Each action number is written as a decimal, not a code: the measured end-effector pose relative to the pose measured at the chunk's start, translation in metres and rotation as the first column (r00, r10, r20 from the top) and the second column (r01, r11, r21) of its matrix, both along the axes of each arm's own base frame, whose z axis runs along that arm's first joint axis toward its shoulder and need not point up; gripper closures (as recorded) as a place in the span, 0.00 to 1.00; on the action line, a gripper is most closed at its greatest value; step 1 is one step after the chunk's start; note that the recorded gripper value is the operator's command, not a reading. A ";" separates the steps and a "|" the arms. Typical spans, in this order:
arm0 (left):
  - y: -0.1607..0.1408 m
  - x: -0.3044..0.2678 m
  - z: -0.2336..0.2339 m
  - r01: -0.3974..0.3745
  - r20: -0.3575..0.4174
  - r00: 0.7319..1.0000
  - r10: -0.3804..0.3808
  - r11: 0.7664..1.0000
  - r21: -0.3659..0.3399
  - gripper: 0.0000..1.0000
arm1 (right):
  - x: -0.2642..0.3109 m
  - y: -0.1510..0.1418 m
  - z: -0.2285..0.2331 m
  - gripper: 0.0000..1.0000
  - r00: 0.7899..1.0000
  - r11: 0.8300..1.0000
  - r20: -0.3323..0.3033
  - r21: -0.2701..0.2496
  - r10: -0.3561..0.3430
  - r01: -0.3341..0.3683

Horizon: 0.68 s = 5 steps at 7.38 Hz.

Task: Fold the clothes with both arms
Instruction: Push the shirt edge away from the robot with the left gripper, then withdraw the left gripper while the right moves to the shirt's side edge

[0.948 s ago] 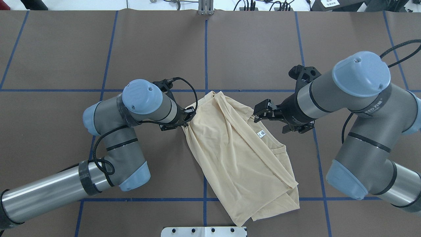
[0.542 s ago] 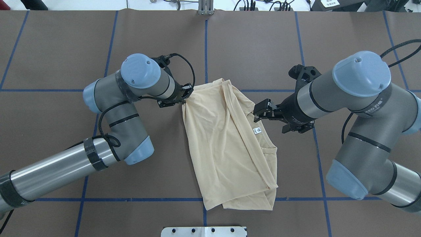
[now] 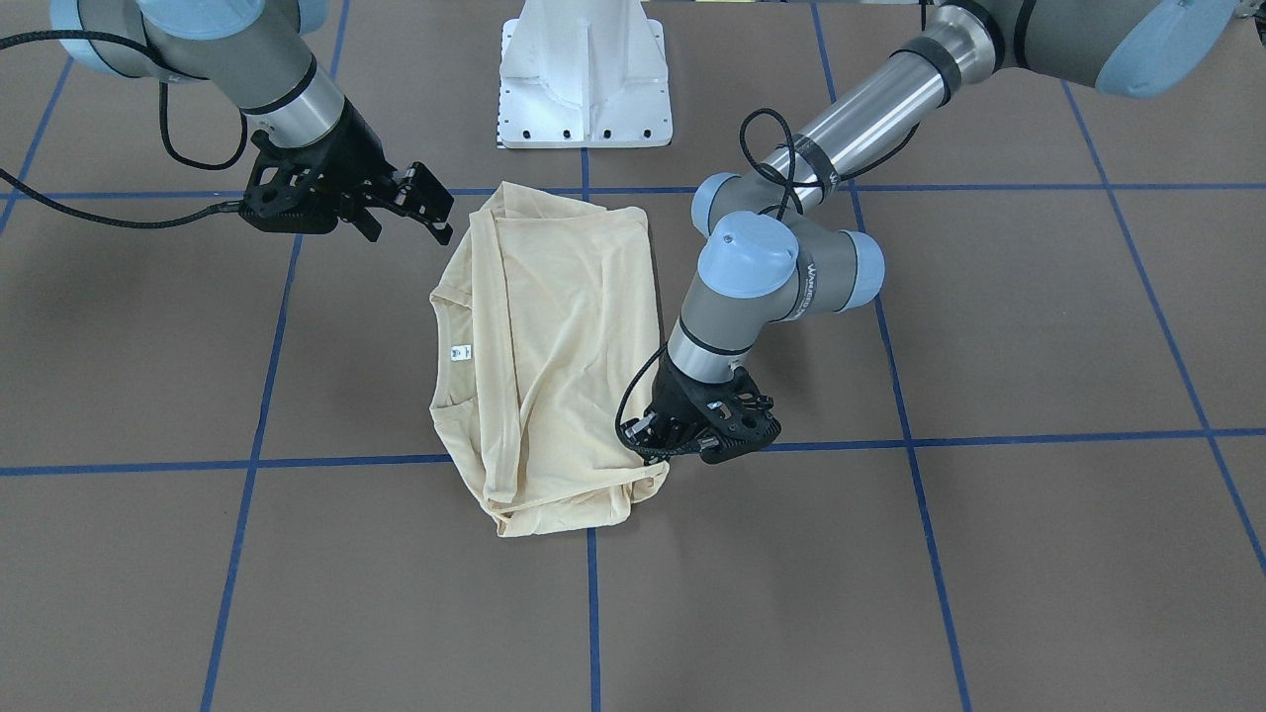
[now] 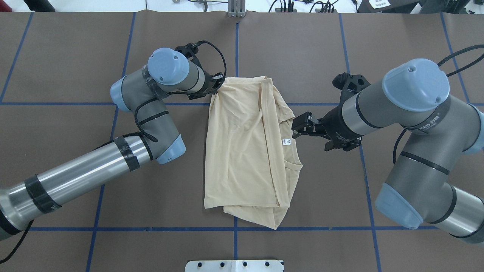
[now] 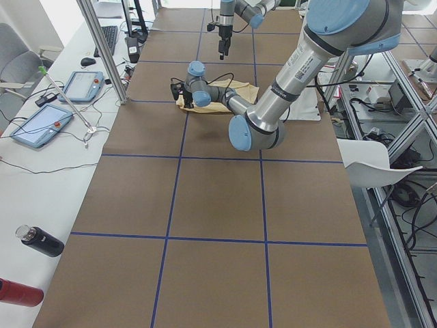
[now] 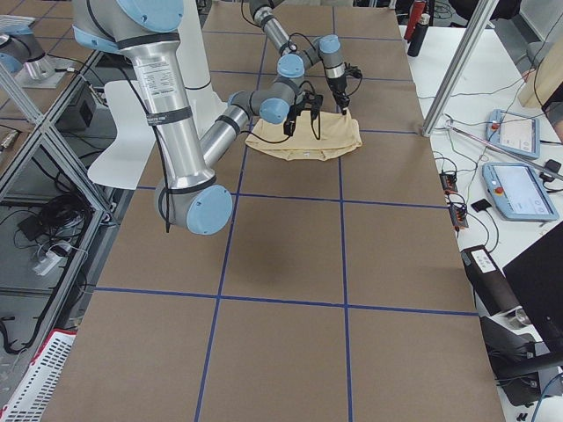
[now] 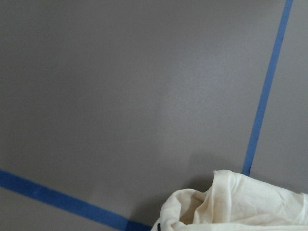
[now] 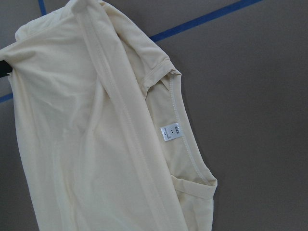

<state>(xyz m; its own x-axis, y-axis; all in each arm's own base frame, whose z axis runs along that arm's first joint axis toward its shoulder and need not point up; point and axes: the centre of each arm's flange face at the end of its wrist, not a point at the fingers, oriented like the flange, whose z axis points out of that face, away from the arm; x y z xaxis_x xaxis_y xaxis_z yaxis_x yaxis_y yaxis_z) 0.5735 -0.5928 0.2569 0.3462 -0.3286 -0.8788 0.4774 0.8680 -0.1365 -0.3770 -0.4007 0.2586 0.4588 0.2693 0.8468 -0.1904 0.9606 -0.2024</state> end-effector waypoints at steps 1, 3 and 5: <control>-0.008 -0.001 0.004 0.020 -0.004 1.000 -0.020 1.000 0.022 1.00 | 0.000 0.000 0.001 0.00 1.000 1.000 -0.002 0.001 0.002 -0.002; -0.014 -0.003 0.007 0.042 -0.006 0.999 -0.042 0.998 0.039 0.78 | -0.001 -0.001 0.003 0.00 1.000 1.000 -0.006 -0.002 0.002 -0.002; -0.017 -0.006 0.007 0.048 -0.008 0.999 -0.048 0.998 0.048 0.00 | -0.002 0.000 0.003 0.00 1.000 1.000 -0.007 -0.002 0.001 -0.001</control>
